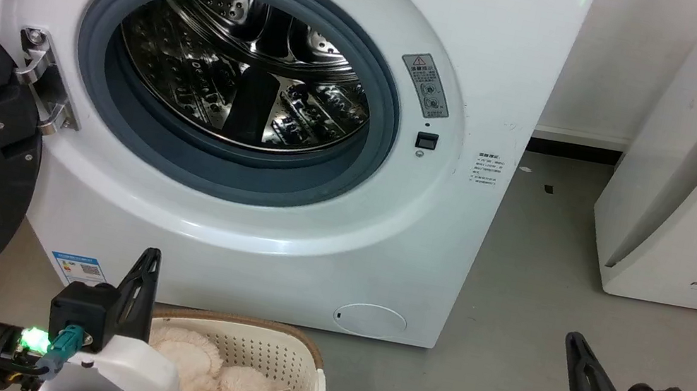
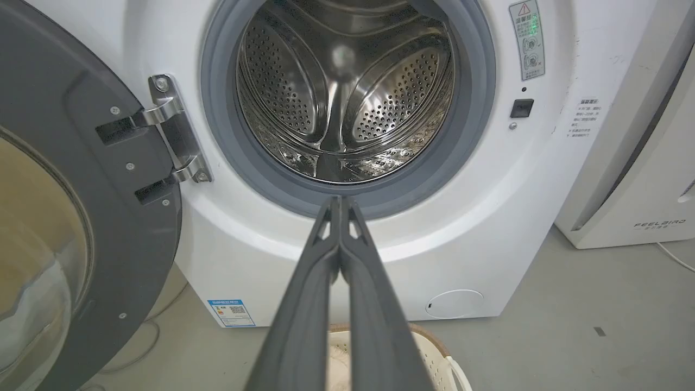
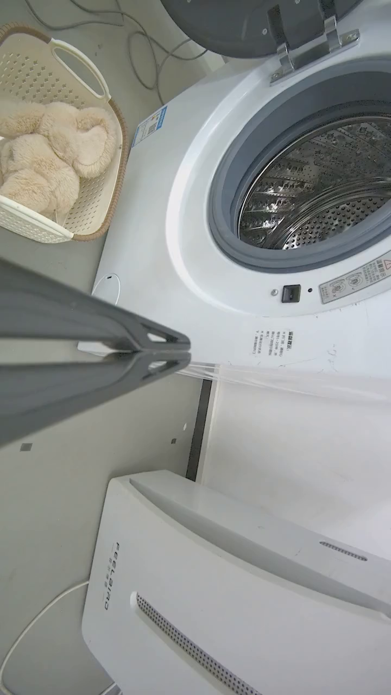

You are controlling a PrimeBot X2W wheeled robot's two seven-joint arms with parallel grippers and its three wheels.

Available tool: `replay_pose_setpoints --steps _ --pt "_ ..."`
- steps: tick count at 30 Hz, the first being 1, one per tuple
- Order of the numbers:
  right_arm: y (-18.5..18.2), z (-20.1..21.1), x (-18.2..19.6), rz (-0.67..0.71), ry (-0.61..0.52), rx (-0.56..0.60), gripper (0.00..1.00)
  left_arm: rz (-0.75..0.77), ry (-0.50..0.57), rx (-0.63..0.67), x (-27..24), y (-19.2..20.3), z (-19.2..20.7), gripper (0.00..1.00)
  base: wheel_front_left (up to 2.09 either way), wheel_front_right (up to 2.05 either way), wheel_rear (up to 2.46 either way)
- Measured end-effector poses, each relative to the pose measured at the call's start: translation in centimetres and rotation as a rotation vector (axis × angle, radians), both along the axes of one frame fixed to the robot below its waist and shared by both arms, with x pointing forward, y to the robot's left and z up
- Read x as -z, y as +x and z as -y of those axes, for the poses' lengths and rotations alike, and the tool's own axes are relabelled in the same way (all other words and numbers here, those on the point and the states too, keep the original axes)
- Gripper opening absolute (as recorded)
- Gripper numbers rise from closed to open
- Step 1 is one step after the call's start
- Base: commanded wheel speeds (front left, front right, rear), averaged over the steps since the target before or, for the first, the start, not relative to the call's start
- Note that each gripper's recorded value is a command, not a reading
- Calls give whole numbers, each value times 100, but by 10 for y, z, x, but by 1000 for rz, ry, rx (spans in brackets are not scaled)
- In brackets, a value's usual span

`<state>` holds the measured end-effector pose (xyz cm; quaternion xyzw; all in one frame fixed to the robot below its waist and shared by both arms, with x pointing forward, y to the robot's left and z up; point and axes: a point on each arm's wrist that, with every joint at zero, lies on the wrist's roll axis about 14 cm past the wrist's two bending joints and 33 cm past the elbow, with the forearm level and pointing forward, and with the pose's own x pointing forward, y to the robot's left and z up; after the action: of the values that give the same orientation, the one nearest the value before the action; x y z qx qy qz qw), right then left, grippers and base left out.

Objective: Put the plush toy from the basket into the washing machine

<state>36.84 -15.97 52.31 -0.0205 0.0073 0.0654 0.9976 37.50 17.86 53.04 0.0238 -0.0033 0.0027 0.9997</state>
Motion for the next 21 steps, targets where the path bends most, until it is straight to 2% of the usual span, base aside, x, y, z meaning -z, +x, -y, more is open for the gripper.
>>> replay_pose_setpoints --steps 14,15,21 --pt "0 0 0 0 0 0 0 0 0 -1 0 0 0 0 0 0 0" --pt "0 0 0 0 1 0 100 0 0 -1 0 0 0 100 0 0 0" --pt "0 1 0 0 2 2 100 -2 0 -1 1 0 0 100 0 0 0"
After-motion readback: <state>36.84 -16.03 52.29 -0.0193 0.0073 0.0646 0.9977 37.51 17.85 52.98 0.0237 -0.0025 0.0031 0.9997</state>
